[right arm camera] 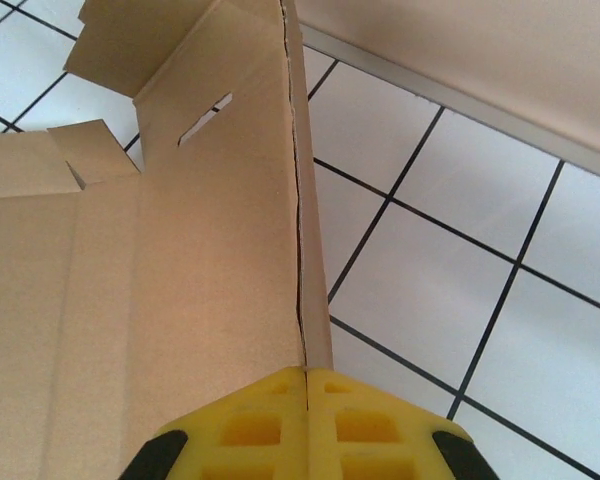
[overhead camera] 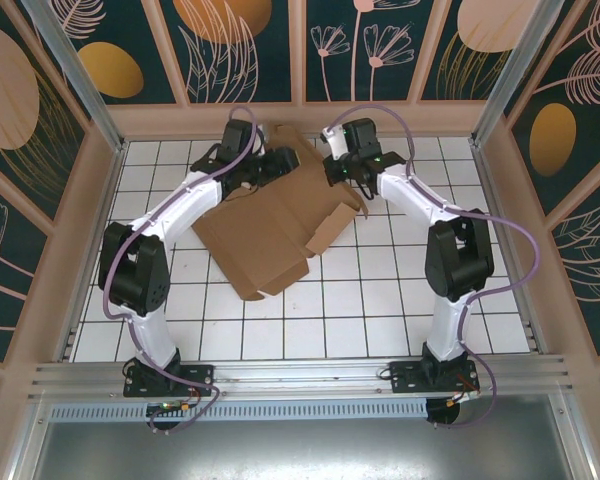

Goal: Fold the paper box

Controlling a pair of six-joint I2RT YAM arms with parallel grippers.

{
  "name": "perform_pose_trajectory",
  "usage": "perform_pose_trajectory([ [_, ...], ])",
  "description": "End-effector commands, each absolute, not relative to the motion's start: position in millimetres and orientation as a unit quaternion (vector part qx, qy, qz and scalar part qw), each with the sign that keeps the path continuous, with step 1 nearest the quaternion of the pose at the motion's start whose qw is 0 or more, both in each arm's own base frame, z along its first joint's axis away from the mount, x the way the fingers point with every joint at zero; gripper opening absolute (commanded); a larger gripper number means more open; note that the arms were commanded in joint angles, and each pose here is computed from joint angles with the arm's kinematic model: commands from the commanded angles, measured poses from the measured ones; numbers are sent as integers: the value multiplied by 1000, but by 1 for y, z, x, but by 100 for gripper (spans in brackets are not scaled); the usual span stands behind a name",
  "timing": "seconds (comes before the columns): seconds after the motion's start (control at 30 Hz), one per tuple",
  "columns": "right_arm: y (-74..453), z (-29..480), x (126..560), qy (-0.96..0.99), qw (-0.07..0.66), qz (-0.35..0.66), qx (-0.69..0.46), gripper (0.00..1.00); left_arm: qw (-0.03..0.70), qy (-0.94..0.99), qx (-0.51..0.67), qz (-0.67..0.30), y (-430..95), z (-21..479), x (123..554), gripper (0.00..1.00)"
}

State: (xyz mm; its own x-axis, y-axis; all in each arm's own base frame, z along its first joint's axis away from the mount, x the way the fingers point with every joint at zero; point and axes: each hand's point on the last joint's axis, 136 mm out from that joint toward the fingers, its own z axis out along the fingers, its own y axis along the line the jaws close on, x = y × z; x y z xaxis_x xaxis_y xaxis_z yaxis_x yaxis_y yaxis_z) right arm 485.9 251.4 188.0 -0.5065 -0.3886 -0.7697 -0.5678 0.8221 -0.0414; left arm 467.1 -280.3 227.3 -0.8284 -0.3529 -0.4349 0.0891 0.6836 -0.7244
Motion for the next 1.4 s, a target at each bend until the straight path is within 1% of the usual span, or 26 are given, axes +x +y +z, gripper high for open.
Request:
perform_pose_trajectory([
  [0.0,249,213,485,842,456,46,-286,0,256,865,-90,-422,-292,229,478,66],
  [0.13,260,222,479,831,470,21,-297,0,252,864,-101,-425,-299,230,495,67],
  [0.2,260,226,480,829,475,12,-296,0,246,866,-107,-422,-301,227,500,67],
  [0.4,281,238,468,812,490,-6,-317,0,234,878,-128,-398,-300,213,512,68],
  [0.57,287,244,463,804,499,-14,-323,0,230,864,-152,-420,-296,215,520,67],
  [0.67,292,248,458,796,507,-18,-330,0,232,862,-155,-423,-296,216,524,65],
  [0.77,296,251,456,791,513,-23,-334,0,228,862,-154,-426,-297,213,525,57],
  [1.03,302,249,452,785,514,-33,-345,0,224,864,-153,-425,-296,202,525,24],
  [1.2,307,250,447,780,513,-35,-356,1,224,860,-150,-433,-295,201,525,8],
  [1.33,315,269,433,770,525,-11,-363,26,225,854,-150,-445,-292,202,524,2],
  [1.37,316,275,430,767,529,-1,-362,30,226,852,-151,-448,-291,202,524,1],
])
